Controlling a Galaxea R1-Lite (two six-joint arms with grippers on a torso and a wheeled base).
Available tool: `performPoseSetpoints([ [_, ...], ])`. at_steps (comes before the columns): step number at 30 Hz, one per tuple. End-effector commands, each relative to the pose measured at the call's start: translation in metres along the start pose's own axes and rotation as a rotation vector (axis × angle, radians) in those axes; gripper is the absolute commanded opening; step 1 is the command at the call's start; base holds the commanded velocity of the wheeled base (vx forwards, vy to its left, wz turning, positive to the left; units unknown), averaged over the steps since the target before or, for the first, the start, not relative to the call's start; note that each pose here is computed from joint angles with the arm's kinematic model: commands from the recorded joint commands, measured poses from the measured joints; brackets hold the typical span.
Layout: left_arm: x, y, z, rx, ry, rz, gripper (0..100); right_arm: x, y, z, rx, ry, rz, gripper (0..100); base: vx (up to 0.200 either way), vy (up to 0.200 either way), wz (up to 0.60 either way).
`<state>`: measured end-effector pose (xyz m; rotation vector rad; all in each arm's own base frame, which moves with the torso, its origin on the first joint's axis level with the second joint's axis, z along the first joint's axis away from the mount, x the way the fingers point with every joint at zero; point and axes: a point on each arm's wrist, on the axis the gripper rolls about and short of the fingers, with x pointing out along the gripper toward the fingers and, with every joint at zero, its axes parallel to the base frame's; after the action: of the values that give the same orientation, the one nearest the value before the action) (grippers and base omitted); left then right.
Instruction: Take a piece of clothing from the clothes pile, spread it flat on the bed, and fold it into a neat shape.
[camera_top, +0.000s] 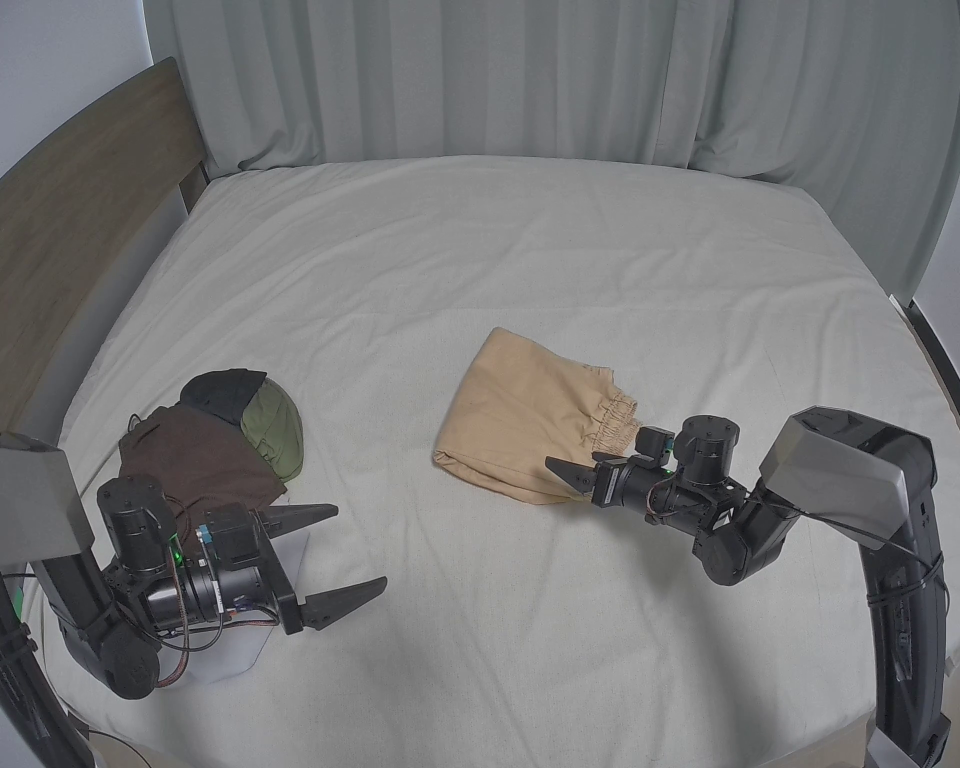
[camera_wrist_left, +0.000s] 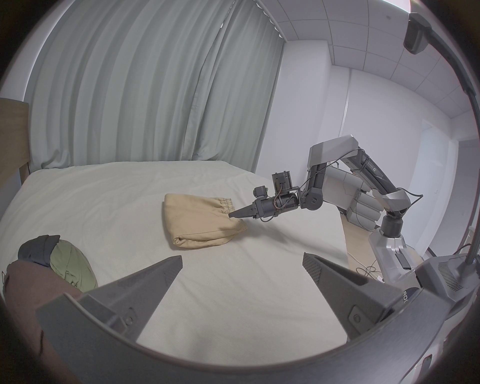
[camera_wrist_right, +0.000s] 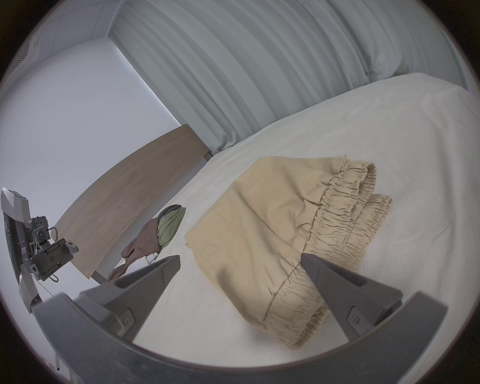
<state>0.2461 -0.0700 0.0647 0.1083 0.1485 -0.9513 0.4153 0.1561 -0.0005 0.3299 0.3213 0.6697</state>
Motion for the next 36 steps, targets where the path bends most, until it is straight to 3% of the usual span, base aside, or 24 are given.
performPoseSetpoints([
  [1, 0.000, 0.000, 0.000, 0.000, 0.000, -0.001, 100, 0.002, -0.002, -0.008, 0.008, 0.019, -0.004, 100, 0.000, 0.000, 0.00],
  [6, 0.000, -0.001, 0.002, 0.006, -0.006, -0.001, 100, 0.001, 0.001, -0.004, 0.005, 0.009, 0.000, 100, 0.000, 0.000, 0.00],
  [16, -0.003, -0.006, 0.008, 0.019, -0.021, -0.009, 100, -0.035, 0.045, 0.064, -0.071, -0.151, 0.043, 100, 0.000, 0.000, 0.00],
  [20, -0.010, -0.015, 0.033, 0.081, -0.105, -0.043, 100, -0.086, 0.073, 0.087, -0.203, -0.217, 0.052, 100, 0.000, 0.000, 0.00],
  [26, -0.027, -0.034, 0.049, 0.125, -0.159, -0.077, 100, -0.161, 0.103, 0.095, -0.335, -0.315, 0.056, 100, 0.000, 0.000, 0.00],
  [36, -0.066, -0.069, 0.066, 0.178, -0.236, -0.095, 100, -0.274, 0.139, 0.098, -0.453, -0.459, 0.027, 100, 0.000, 0.000, 0.00],
])
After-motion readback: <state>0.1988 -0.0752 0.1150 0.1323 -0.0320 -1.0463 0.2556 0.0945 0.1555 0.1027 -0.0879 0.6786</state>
